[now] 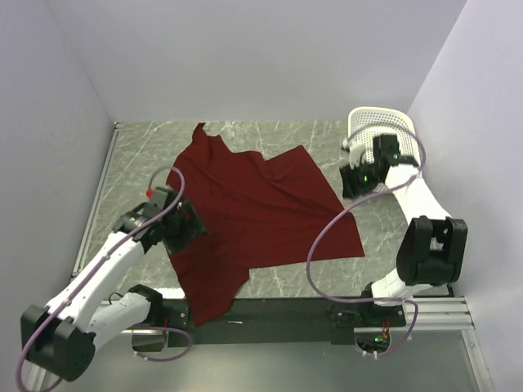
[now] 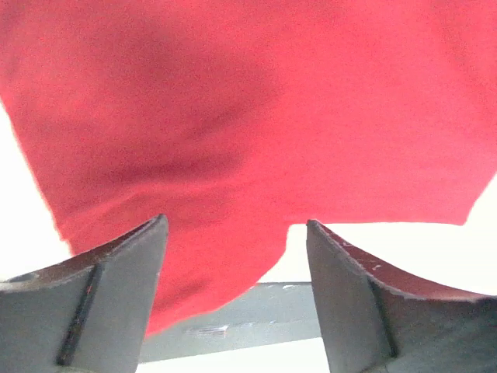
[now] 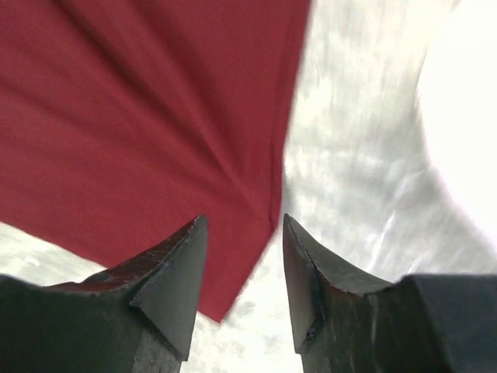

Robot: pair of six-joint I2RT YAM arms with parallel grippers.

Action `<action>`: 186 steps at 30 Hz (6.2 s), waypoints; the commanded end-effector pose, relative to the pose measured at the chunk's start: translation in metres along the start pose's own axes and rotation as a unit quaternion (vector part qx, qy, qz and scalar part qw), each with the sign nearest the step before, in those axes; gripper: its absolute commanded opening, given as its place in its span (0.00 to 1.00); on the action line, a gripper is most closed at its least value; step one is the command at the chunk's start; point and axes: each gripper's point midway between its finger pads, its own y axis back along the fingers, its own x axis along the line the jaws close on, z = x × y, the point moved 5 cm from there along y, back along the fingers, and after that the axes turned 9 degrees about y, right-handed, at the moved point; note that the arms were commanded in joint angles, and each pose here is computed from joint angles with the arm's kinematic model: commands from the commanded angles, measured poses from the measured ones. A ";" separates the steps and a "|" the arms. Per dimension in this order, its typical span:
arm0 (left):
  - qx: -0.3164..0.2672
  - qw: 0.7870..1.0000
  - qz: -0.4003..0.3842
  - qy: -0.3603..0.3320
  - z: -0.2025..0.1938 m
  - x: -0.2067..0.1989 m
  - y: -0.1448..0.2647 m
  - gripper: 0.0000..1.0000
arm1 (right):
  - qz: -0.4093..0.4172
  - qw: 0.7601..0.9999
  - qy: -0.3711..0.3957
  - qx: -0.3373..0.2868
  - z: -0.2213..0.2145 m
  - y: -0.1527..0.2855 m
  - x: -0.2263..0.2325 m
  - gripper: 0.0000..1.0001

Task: Fold and stack the t-shirts
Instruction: Flatten the tshirt out

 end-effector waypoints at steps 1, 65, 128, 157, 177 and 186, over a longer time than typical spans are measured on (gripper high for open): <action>-0.089 0.984 -0.127 -0.083 0.031 -0.049 0.039 0.81 | 0.089 0.992 0.016 -0.083 0.060 0.002 0.006 0.52; 0.004 0.996 0.054 0.073 0.112 0.046 -0.080 0.62 | -0.219 0.959 -0.178 -0.016 0.173 -0.120 -0.116 0.00; -0.268 0.876 -0.306 -0.260 0.415 -0.204 -0.188 0.65 | 0.302 0.917 0.108 -0.238 0.111 0.015 0.097 0.67; -0.280 0.873 -0.313 -0.247 0.415 -0.214 -0.194 0.01 | 0.269 0.939 0.086 -0.195 0.106 -0.005 0.084 0.66; -0.295 0.838 -0.364 -0.279 0.385 -0.229 -0.115 0.01 | -0.203 0.969 -0.127 -0.064 0.212 -0.140 -0.108 0.57; -0.284 0.841 -0.374 -0.270 0.384 -0.228 -0.123 0.01 | -0.214 0.966 -0.129 -0.068 0.212 -0.161 -0.123 0.54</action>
